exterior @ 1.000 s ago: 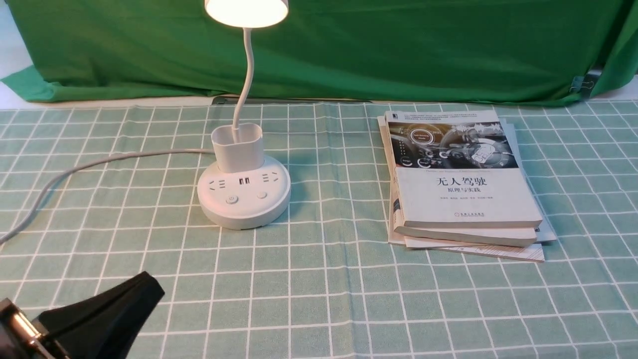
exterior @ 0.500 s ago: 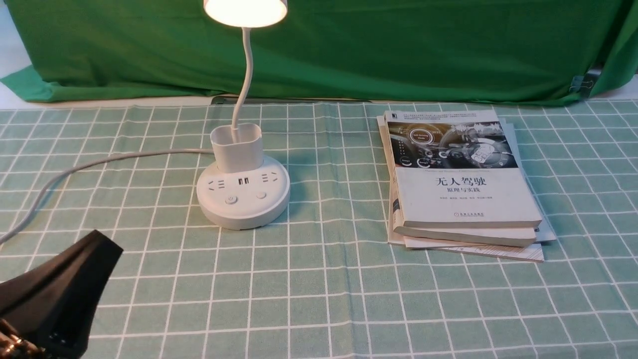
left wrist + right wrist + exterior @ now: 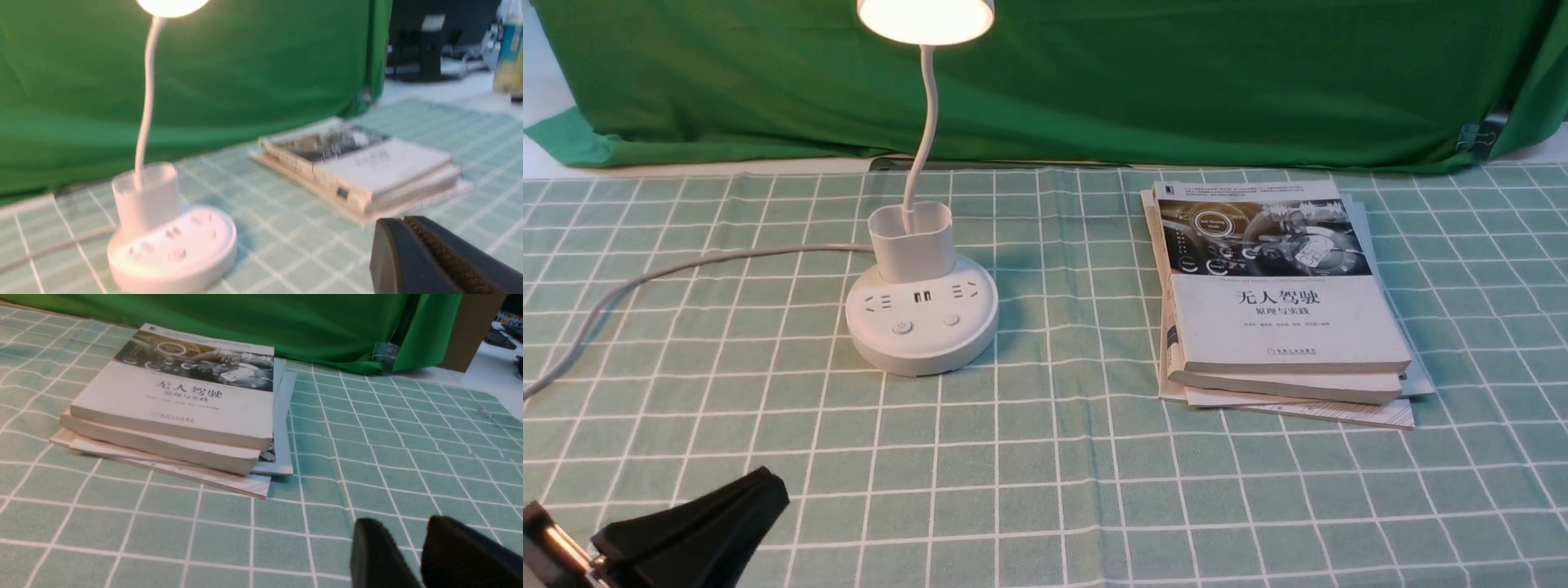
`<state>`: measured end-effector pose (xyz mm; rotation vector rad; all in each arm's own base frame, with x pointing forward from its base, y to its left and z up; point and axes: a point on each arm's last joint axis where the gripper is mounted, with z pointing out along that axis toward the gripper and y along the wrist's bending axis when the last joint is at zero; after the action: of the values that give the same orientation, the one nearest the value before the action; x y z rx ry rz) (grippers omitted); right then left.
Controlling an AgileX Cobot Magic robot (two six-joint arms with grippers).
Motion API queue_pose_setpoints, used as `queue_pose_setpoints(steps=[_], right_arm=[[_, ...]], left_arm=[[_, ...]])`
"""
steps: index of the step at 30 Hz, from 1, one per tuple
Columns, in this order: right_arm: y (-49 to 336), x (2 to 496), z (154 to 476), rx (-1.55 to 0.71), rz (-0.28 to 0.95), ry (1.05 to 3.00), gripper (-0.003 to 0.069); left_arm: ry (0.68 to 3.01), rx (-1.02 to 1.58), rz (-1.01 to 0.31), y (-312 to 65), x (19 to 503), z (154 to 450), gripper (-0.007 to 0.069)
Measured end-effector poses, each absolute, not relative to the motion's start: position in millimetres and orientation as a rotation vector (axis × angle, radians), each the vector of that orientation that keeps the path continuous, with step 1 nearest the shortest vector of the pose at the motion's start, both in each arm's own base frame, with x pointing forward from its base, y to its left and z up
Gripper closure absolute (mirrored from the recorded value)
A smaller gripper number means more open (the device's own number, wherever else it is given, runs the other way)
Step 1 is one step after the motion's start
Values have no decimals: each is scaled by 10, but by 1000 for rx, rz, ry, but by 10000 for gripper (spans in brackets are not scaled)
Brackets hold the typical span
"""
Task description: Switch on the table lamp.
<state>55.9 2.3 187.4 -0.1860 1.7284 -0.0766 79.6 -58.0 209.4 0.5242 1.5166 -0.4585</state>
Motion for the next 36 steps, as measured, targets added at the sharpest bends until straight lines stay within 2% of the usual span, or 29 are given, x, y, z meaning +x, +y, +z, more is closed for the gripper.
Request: queue_pose_setpoints(steps=[6,14,19,29,36], right_arm=[[23,559,1874,-186,-77,1728,418],[23,559,1874,-186,-77,1728,418],[23,559,1874,-186,-77,1728,418],[23,559,1874,-186,-77,1728,418],[23,559,1874,-186,-77,1728,418]], left_arm=[[1591,479,-421,-460,721,2042,604],[1481,289,-289,-219,565,2118,604],[1492,224,-231,-168,559,2107,604],[1560,215,-215,-160,563,2055,604],[1560,95,-126,-83,574,2054,604]])
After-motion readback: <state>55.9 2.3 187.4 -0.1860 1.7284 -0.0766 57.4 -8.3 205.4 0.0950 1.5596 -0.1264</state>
